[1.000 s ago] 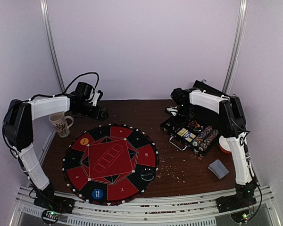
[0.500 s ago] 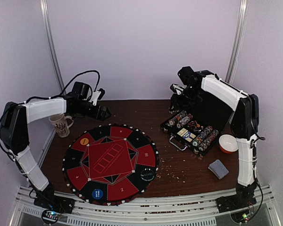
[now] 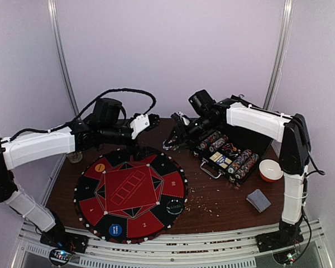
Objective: Distribute texas hold em gaming equipment
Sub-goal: Pass from the right arm to the left
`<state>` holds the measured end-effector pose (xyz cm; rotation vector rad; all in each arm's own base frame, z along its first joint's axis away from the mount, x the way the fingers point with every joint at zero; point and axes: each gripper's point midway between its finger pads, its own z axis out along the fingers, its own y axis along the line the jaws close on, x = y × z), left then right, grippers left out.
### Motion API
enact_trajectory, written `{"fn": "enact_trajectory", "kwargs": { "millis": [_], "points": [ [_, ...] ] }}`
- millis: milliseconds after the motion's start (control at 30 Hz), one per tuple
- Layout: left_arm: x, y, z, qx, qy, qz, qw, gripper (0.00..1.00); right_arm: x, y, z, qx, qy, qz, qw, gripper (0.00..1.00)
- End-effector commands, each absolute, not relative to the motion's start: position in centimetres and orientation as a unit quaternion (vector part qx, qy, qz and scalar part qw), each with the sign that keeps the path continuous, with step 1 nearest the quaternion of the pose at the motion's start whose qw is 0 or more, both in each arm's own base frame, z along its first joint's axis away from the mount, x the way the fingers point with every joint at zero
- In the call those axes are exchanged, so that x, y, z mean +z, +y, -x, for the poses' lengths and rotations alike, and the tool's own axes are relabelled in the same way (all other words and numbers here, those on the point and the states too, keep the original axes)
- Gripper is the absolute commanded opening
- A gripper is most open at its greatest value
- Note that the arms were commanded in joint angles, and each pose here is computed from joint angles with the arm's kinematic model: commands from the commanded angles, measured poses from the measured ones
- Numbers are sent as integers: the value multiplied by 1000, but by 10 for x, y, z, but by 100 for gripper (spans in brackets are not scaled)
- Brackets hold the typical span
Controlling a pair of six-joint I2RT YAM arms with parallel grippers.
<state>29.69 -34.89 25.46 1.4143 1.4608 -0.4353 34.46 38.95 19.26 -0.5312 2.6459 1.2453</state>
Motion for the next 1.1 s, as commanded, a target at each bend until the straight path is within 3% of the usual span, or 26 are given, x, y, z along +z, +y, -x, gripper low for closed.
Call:
{"fn": "enact_trajectory", "kwargs": {
  "millis": [0, 300, 467, 567, 800, 1000, 1067],
  "points": [
    [224, -363, -289, -170, 562, -644, 491, 98, 215, 422, -325, 508, 837, 192, 66, 0],
    [204, -377, -306, -174, 582, -634, 479, 94, 211, 443, -316, 525, 825, 202, 56, 0],
    [205, -379, -324, -157, 604, -609, 490, 75, 213, 449, -318, 534, 819, 202, 55, 0],
    [205, -381, -333, -146, 611, -600, 495, 69, 212, 450, -319, 534, 819, 202, 54, 0],
    [200, -381, -340, -138, 620, -593, 494, 46, 217, 453, -320, 538, 815, 206, 58, 0],
    [194, -379, -342, -129, 626, -596, 486, 48, 220, 453, -319, 540, 813, 209, 59, 0],
    [194, -379, -341, -130, 624, -598, 486, 35, 219, 453, -319, 540, 813, 209, 59, 0]
  ]
}}
